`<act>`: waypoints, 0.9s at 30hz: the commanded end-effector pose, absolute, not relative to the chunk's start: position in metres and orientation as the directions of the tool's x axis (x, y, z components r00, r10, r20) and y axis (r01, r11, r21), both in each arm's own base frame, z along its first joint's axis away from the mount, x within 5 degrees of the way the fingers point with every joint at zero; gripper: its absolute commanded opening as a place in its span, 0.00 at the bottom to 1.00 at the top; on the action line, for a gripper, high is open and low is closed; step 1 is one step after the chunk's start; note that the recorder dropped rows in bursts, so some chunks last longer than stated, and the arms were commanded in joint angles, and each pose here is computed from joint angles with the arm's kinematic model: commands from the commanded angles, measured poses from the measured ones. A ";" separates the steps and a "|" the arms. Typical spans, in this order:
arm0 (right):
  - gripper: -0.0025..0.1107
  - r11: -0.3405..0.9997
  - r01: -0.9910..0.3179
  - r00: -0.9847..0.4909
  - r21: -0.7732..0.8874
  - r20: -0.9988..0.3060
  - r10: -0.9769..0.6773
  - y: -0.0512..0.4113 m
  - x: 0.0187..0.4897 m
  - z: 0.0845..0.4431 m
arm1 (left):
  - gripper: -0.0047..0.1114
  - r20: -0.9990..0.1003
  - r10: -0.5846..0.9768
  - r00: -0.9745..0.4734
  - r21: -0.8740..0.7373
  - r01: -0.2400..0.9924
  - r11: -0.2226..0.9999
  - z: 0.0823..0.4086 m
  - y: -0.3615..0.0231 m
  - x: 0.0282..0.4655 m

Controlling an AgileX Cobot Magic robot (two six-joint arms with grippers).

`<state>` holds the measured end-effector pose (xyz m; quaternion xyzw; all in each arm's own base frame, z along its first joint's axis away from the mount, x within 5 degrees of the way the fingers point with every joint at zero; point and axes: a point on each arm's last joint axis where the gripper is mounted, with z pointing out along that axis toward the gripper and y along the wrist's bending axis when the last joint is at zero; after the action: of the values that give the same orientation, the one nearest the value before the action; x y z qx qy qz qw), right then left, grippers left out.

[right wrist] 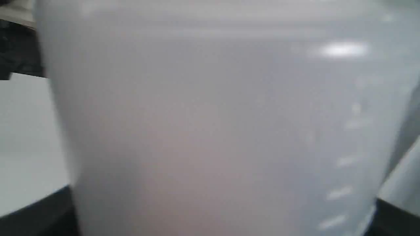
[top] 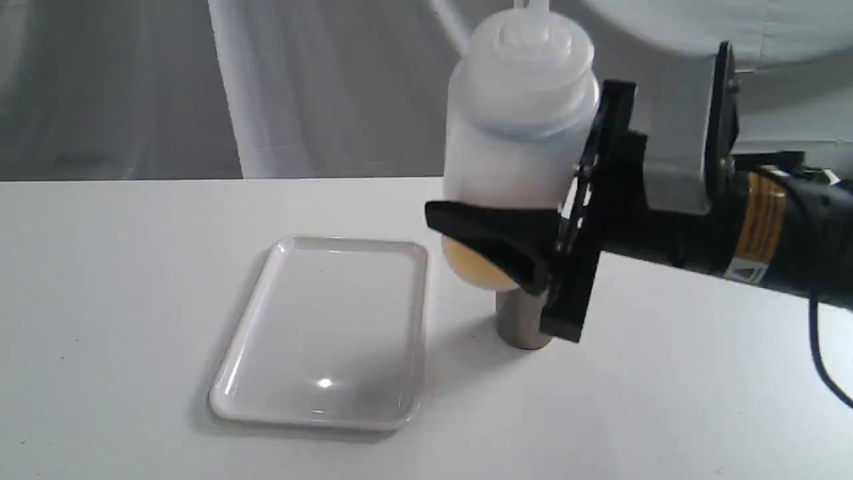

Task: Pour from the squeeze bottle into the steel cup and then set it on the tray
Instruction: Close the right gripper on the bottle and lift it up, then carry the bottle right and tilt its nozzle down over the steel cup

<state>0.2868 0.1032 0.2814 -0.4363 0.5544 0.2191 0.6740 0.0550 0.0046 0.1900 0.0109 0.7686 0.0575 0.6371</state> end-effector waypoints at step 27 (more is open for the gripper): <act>0.40 0.808 -0.220 0.038 -0.547 -0.833 -0.553 0.034 0.288 0.318 | 0.11 -0.979 0.089 -0.183 0.100 -0.050 0.994 0.189 0.004 0.055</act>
<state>0.2902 0.0357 0.3127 -0.2780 0.6961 -0.1095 0.6528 0.0550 0.0046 0.1900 0.0109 0.7686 0.0575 0.6371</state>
